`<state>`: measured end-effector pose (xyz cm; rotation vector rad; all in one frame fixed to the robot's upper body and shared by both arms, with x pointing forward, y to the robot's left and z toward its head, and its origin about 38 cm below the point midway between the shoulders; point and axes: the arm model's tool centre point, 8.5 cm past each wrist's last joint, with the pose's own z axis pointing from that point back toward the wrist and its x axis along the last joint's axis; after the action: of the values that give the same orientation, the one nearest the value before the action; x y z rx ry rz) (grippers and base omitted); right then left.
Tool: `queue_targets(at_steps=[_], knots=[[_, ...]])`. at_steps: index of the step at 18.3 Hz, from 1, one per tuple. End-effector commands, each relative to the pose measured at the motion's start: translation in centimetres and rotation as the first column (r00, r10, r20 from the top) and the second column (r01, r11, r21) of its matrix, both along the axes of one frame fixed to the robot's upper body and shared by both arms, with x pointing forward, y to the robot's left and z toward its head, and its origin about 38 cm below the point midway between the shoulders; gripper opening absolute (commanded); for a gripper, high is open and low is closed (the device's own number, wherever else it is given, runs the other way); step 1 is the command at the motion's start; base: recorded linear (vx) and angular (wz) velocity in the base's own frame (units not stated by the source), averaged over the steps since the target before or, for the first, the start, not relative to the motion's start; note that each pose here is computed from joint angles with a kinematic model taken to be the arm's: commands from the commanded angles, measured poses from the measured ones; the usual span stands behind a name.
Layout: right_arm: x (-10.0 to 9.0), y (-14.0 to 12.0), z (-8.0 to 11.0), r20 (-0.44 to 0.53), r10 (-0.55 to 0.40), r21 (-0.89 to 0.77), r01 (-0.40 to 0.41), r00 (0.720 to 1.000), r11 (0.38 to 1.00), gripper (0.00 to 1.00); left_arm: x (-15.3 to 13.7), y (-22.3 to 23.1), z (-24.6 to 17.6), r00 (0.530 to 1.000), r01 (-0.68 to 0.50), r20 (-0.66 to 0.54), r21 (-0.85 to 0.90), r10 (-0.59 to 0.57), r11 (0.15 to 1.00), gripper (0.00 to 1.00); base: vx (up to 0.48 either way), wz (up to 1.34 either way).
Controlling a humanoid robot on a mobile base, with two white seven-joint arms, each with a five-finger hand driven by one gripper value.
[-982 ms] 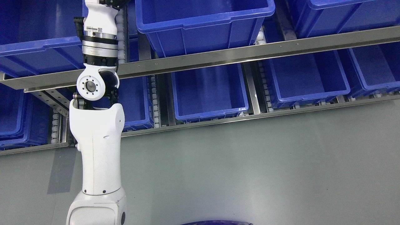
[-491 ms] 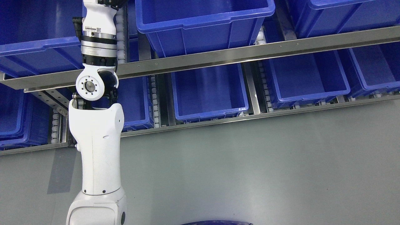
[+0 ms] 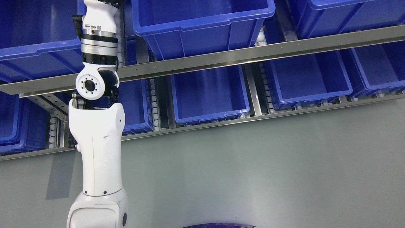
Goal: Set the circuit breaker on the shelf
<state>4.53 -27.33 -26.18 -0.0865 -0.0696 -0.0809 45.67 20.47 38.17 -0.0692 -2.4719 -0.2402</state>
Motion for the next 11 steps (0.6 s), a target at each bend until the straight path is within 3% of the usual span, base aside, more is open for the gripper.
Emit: queue_targets(at_steps=[1,11], knots=[[-0.5,-1.2,0.1,0.029,0.003,-0.021,-0.002,1.000,1.000,1.00,0.1,0.5,0.5,1.000,-0.011,0.004,0.013,0.011,1.000,0.08,0.025,-0.07],[-0.5,-1.2,0.1,0.029,0.004,-0.021,-0.004,1.000,1.000,1.00,0.2,2.2,0.7,0.999,-0.048,-0.003,-0.015,0.048,0.999,0.08,0.020,-0.02]])
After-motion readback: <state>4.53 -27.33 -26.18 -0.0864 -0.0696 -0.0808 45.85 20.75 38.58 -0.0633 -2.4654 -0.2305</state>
